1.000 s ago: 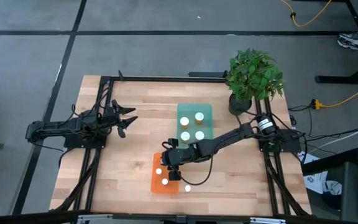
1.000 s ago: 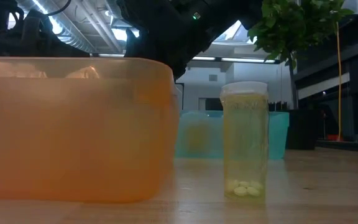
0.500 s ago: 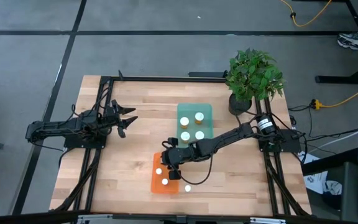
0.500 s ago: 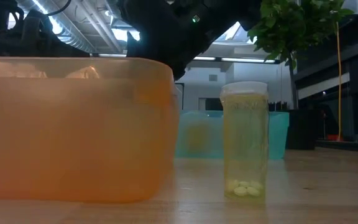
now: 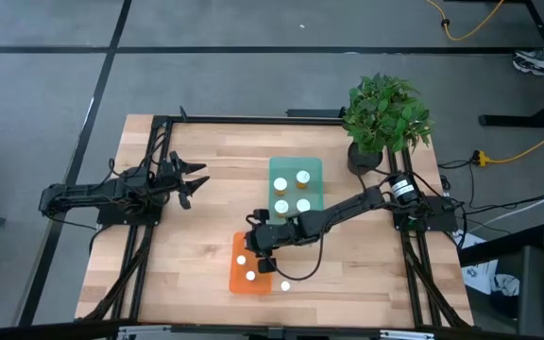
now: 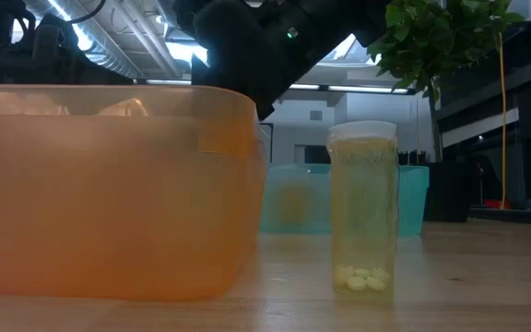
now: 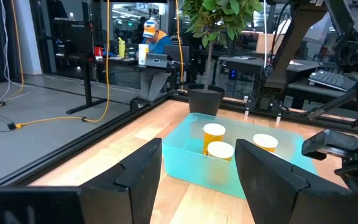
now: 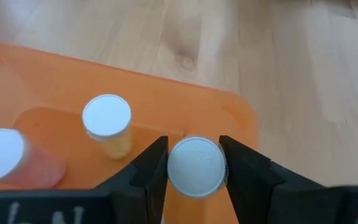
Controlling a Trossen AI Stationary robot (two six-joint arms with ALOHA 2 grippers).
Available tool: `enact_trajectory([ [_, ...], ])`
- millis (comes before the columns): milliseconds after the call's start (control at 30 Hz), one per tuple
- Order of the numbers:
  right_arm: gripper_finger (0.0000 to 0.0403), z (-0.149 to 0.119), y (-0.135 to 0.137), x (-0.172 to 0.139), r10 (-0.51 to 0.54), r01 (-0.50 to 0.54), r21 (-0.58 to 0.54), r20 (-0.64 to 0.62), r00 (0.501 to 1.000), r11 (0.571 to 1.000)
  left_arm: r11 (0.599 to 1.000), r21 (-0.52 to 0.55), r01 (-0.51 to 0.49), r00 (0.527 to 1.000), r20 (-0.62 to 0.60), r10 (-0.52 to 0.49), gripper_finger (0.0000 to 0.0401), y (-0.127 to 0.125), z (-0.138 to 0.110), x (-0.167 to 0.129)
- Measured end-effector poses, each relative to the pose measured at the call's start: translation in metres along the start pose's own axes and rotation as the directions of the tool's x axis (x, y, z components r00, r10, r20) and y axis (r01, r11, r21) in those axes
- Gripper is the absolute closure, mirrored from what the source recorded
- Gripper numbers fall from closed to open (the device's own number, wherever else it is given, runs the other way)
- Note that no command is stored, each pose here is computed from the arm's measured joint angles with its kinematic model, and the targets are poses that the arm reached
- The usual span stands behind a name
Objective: Pick and place medicine bottles into bin by pill shape (circle, oval)
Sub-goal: Put the small blue pill bottle into the orange bin
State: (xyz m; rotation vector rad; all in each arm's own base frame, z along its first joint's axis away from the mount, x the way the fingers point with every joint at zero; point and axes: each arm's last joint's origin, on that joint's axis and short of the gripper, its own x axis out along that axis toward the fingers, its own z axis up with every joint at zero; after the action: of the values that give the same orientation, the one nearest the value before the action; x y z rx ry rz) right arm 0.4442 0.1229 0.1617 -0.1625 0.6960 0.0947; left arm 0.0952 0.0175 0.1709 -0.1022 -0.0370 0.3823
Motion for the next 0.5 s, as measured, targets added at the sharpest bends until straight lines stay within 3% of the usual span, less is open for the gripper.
enact_trajectory([
  [133, 0.0260, -0.0006, 0.0000, 0.0001, 0.000, 0.000, 0.072, -0.006, 1.000, 0.997, 1.000, 0.000, 0.000, 1.000, 0.000, 0.000, 0.0206, 0.0000, 0.0000, 0.0000],
  [500, 0.0259, -0.0022, -0.0006, 0.0003, -0.001, 0.002, 0.070, -0.021, 1.000, 0.998, 1.000, 0.000, 0.000, 1.000, 0.000, 0.000, 0.0206, 0.0000, -0.0001, 0.0000],
])
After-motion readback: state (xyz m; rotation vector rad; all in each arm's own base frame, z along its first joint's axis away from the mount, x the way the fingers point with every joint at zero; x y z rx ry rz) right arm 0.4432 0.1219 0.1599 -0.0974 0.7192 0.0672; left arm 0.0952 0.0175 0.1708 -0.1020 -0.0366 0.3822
